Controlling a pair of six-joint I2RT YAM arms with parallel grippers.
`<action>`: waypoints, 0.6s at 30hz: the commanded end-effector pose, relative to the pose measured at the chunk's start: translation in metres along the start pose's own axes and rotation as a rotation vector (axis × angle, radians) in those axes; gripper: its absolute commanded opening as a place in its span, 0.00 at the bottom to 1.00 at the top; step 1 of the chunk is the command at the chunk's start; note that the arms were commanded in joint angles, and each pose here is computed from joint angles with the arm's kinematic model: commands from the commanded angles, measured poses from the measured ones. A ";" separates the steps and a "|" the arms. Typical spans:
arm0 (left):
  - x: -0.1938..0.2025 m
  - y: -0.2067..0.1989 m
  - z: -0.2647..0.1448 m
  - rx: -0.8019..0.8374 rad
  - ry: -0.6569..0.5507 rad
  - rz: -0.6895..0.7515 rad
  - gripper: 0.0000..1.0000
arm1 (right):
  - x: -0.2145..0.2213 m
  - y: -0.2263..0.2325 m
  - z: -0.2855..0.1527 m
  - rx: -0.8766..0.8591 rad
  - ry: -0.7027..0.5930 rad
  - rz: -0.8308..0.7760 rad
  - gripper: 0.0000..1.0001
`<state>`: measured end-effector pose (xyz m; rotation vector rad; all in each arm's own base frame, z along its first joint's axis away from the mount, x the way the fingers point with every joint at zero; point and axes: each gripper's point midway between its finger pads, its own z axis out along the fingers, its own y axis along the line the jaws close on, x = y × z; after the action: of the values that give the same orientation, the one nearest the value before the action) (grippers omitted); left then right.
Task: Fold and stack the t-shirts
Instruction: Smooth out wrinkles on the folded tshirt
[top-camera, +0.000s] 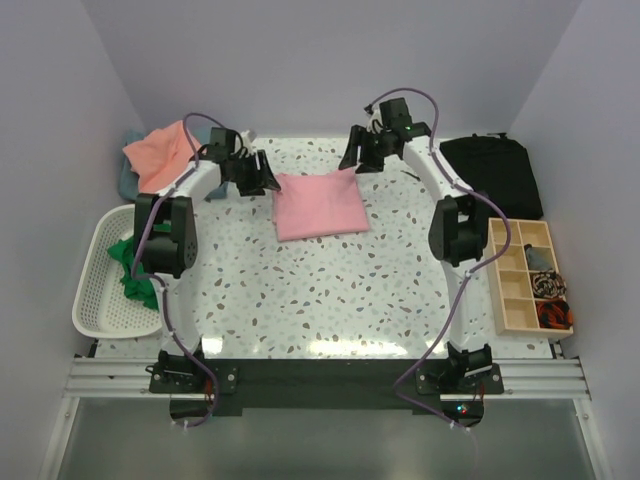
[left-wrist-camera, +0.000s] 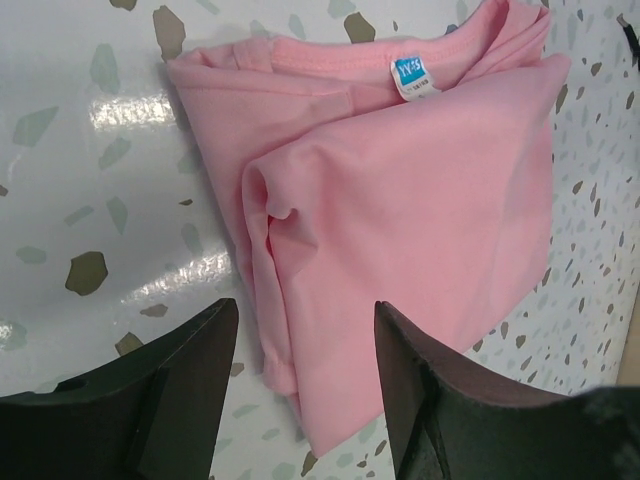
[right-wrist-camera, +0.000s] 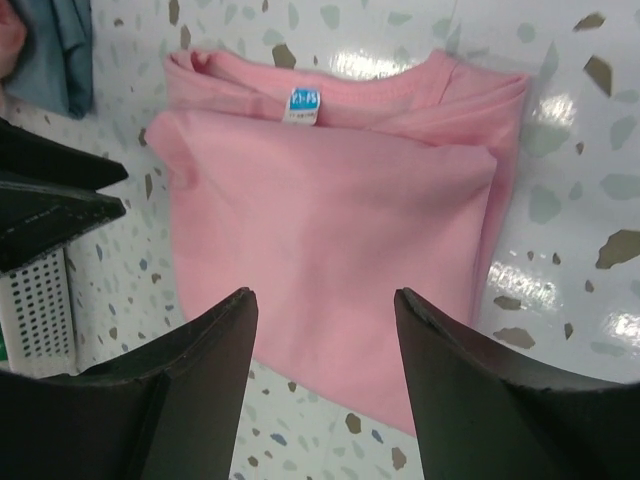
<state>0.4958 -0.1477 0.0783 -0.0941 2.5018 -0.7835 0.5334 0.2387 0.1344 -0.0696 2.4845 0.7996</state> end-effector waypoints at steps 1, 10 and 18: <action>-0.015 -0.014 0.007 0.052 -0.052 0.027 0.62 | 0.026 0.017 0.001 -0.014 0.086 -0.051 0.61; -0.005 -0.002 0.024 0.018 -0.041 0.026 0.64 | 0.047 -0.033 0.003 0.219 0.139 -0.042 0.63; 0.030 0.009 0.047 0.032 0.049 -0.019 0.64 | 0.073 -0.036 0.014 0.192 0.223 -0.023 0.63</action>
<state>0.4993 -0.1618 0.0452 -0.0849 2.5187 -0.7955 0.4951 0.2246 0.0783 -0.0952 2.7111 0.5712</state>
